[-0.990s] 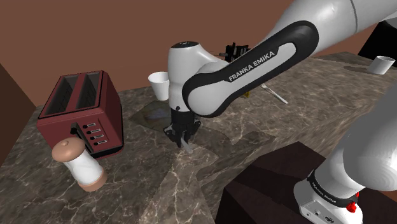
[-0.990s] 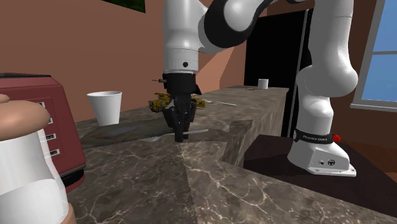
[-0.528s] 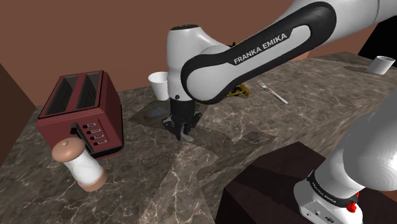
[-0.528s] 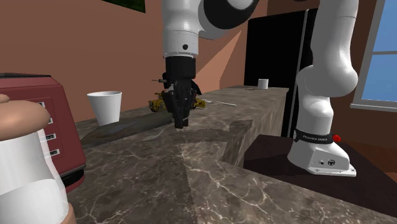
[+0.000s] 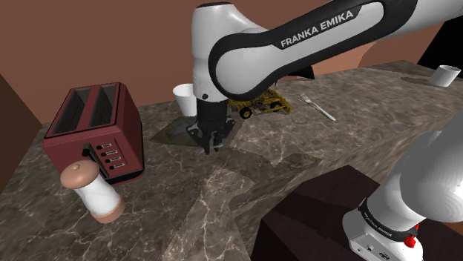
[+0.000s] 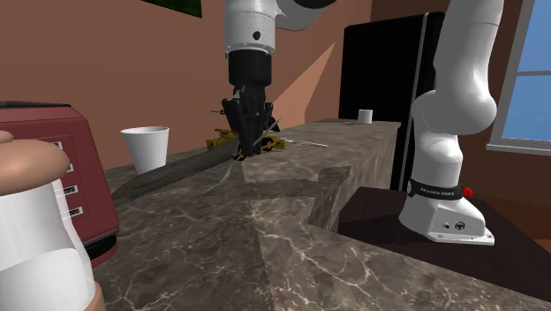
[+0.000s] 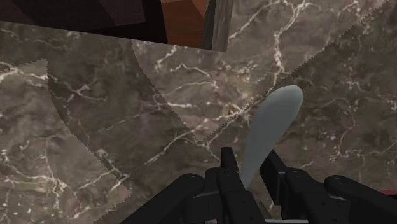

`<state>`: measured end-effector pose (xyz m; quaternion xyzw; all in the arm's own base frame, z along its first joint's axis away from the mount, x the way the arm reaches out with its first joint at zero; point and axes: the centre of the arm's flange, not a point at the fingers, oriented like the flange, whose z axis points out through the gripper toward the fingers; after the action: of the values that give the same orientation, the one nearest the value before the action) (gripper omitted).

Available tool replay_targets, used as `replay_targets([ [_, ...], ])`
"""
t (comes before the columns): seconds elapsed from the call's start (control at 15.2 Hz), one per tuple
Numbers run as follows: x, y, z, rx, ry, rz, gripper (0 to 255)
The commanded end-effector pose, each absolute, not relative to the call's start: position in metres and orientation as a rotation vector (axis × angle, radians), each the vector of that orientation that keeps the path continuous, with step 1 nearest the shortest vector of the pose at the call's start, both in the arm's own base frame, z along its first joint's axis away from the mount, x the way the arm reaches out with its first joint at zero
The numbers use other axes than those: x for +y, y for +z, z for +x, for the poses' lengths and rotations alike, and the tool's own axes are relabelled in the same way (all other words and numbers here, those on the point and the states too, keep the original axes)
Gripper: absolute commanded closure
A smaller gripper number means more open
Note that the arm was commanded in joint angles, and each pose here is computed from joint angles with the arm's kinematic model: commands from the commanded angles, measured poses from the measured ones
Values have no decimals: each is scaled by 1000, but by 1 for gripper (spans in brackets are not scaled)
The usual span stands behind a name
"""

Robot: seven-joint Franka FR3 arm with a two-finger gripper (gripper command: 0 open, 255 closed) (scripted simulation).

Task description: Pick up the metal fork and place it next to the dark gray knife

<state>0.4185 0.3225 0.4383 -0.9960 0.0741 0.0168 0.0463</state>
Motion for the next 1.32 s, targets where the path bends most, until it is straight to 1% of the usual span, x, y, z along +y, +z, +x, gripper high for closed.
replay_targets([
  [0.0, 322, 448, 418, 226, 51, -3040, 255],
  [1.25, 322, 549, 418, 226, 51, -3040, 255],
])
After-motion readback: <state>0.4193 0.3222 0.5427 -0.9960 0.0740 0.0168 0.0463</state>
